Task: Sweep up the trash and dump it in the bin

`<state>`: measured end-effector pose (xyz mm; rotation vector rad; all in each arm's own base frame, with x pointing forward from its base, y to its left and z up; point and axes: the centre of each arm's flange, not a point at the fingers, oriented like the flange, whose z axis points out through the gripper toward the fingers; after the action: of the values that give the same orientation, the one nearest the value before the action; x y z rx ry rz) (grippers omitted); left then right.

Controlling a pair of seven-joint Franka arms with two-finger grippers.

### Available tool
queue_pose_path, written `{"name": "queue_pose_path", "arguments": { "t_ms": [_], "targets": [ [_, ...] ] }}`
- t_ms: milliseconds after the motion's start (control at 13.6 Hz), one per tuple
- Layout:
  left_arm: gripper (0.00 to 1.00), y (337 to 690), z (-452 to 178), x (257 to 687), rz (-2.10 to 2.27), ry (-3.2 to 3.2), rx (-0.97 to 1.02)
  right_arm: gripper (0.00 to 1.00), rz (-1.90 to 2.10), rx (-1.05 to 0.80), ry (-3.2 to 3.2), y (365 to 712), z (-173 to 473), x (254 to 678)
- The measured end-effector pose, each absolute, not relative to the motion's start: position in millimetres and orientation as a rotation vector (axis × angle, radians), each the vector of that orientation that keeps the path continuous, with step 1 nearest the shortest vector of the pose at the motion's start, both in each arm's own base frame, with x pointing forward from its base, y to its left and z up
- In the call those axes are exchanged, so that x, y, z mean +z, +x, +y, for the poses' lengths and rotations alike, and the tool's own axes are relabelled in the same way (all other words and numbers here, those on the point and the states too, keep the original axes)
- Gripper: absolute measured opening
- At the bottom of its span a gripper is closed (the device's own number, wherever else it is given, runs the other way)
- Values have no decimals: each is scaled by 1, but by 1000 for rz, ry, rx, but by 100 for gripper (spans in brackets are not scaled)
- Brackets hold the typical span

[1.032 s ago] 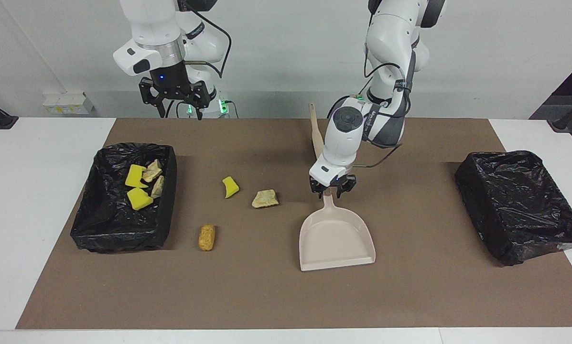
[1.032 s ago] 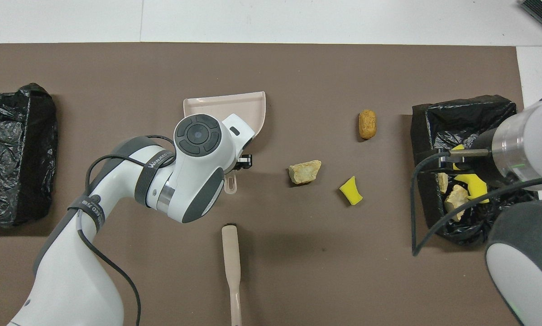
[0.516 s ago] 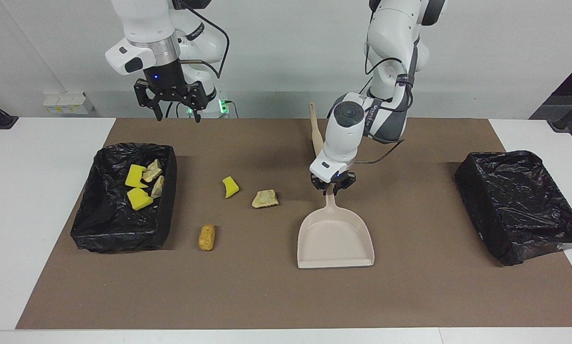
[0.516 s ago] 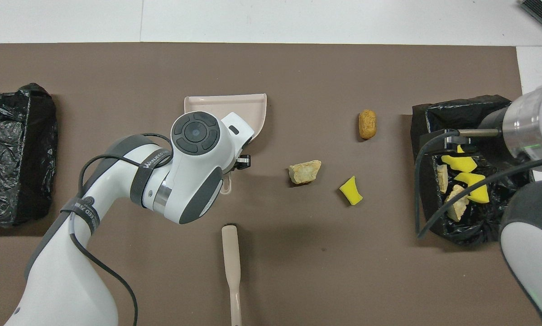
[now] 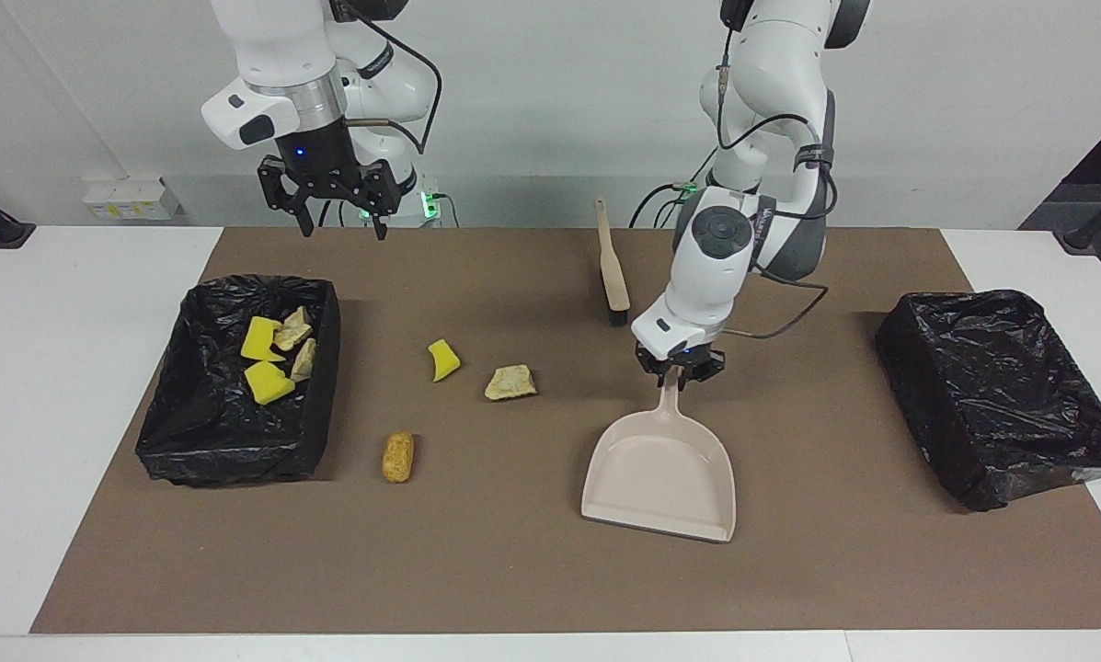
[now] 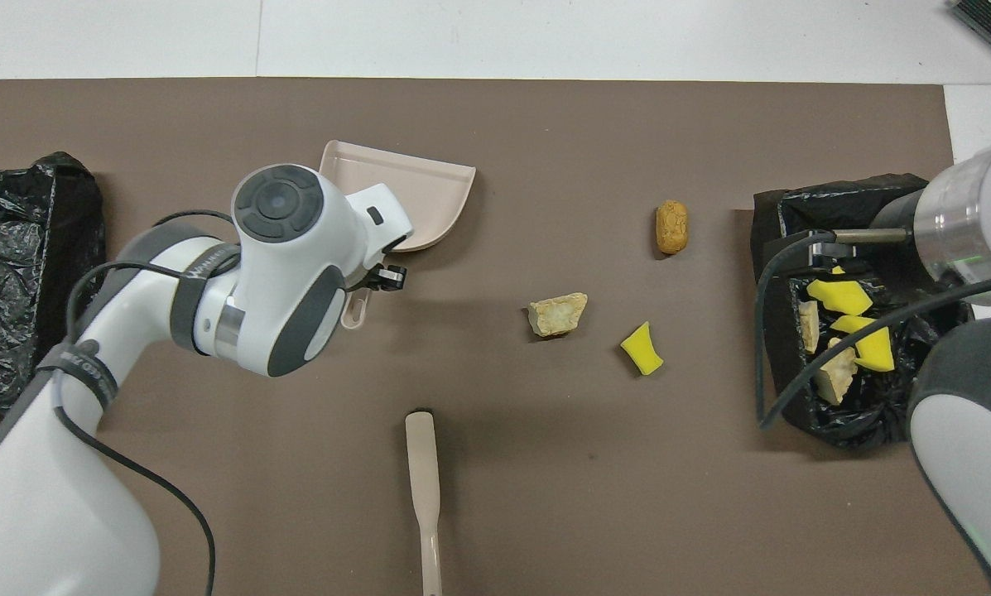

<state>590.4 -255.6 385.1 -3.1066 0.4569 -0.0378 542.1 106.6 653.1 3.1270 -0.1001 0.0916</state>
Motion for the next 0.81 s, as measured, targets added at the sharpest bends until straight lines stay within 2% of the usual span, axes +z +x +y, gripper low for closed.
{"name": "queue_pose_path", "arguments": {
  "t_ms": [369,811],
  "targets": [
    [31,625,-131,437,812,-3027,-6,100,28,24,3134,520,151,649],
    [31,629,-24,433,1420,-2821,90,100,99,-114,3152,426,255,619]
  ]
}}
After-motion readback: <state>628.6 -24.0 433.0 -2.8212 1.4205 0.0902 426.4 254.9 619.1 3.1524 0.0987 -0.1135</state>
